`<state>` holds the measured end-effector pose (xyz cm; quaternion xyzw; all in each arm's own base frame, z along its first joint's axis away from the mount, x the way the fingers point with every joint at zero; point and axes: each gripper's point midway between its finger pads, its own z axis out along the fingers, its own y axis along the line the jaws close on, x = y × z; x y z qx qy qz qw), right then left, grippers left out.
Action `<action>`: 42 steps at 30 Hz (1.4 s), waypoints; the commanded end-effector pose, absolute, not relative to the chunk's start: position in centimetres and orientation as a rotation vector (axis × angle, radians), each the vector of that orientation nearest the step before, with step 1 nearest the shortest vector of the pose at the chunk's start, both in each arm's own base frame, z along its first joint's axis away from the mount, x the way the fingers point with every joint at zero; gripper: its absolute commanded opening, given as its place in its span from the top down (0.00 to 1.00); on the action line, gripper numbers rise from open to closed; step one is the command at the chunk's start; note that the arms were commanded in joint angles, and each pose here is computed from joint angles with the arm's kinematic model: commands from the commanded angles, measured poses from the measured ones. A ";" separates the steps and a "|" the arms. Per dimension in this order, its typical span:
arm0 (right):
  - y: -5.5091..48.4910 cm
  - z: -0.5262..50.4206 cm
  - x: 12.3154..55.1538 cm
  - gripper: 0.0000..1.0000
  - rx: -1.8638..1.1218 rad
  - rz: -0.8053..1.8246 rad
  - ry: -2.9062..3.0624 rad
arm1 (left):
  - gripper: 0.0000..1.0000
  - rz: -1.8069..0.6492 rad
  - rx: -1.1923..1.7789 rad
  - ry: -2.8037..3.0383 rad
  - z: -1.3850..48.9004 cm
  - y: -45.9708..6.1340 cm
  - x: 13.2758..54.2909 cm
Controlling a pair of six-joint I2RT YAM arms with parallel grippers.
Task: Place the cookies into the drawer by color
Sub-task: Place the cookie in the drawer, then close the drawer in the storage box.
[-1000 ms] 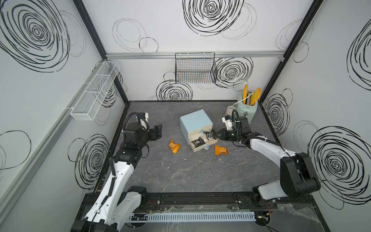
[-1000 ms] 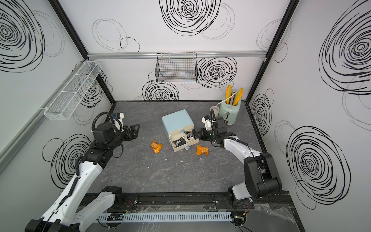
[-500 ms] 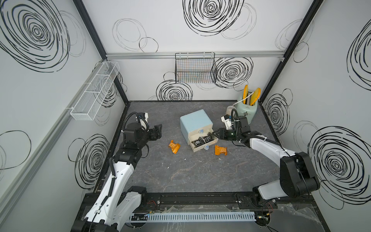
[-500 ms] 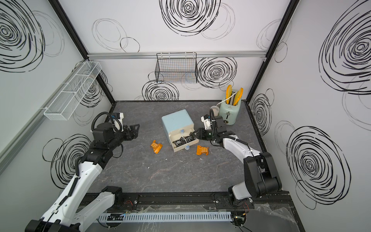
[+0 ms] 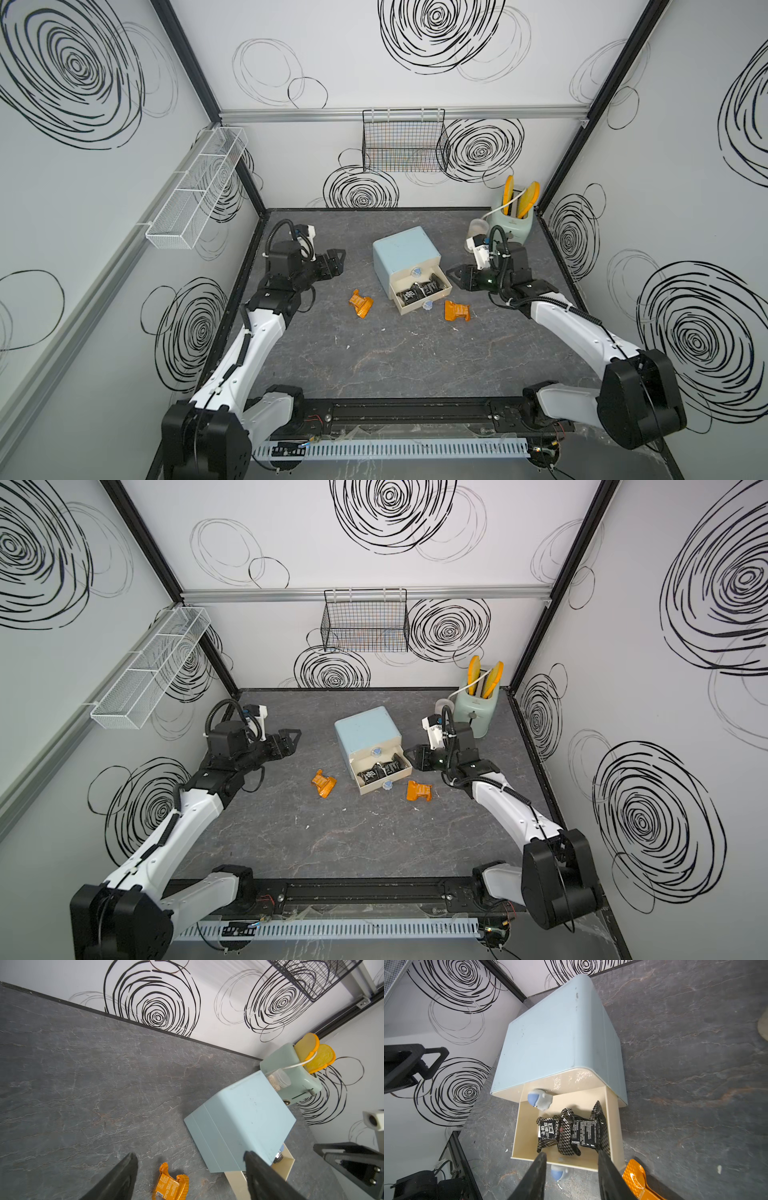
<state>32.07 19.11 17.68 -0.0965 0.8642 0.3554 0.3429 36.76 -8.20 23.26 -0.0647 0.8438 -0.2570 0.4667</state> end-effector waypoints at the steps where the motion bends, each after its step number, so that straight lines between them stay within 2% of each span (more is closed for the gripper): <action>1: 18.6 17.0 30.7 0.56 -0.301 0.879 2.252 | 0.14 -0.748 -0.135 1.993 25.9 -10.1 39.1; 16: 19.8 12.8 25.6 0.53 -0.365 0.940 2.312 | 0.09 -0.820 0.078 2.120 22.2 -16.6 46.5; 27: 22.3 10.3 24.5 0.50 -0.456 0.965 2.335 | 0.10 -0.880 0.285 2.176 20.9 -21.5 48.2; 42: 24.7 8.9 26.1 0.47 -0.494 0.928 2.348 | 0.09 -0.890 0.429 2.260 18.3 -24.1 48.9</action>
